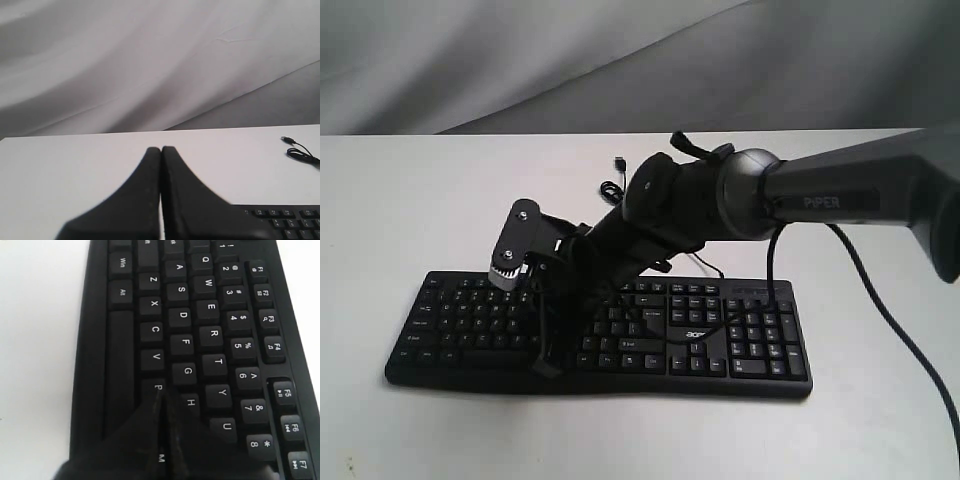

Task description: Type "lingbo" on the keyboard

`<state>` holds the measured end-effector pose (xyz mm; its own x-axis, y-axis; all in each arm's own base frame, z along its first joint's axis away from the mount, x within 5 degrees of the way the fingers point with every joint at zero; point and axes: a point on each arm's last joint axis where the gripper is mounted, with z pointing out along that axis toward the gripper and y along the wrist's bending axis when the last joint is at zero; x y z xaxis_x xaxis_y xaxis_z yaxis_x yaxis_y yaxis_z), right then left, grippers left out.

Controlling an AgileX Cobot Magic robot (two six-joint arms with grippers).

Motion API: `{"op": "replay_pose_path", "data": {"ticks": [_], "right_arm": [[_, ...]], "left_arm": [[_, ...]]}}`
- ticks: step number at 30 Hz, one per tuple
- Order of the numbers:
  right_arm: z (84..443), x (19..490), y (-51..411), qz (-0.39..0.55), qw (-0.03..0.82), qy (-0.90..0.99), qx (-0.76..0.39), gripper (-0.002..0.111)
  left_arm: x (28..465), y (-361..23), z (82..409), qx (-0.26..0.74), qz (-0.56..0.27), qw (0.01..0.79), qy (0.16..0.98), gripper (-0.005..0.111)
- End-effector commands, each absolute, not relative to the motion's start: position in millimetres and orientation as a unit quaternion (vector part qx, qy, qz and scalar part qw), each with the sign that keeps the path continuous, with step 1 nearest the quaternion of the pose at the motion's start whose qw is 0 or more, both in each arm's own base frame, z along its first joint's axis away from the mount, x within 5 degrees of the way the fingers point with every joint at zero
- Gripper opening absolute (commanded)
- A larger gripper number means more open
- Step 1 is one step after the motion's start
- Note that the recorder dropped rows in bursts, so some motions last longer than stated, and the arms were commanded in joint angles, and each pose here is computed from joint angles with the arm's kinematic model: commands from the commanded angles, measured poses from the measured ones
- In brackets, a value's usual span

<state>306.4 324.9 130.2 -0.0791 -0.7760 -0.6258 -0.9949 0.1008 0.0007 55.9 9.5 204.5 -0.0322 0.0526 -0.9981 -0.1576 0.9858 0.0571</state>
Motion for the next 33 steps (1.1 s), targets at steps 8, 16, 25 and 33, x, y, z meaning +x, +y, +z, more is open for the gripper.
{"op": "replay_pose_path", "data": {"ticks": [8,16,25,33], "right_arm": [[123.1,303.9,327.2,0.224,0.234,0.694,-0.643,0.000],[123.3,304.2,327.5,0.224,0.236,0.695,-0.642,0.000],[119.3,304.5,329.0,0.225,0.239,0.694,-0.641,0.000],[109.5,305.8,328.9,0.220,0.234,0.699,-0.639,0.000]], "left_arm": [[55.7,9.0,203.8,-0.035,0.073,0.698,0.712,0.000],[55.7,9.0,203.8,-0.035,0.073,0.698,0.712,0.000],[55.7,9.0,203.8,-0.035,0.073,0.698,0.712,0.000],[55.7,9.0,203.8,-0.035,0.073,0.698,0.712,0.000]]}}
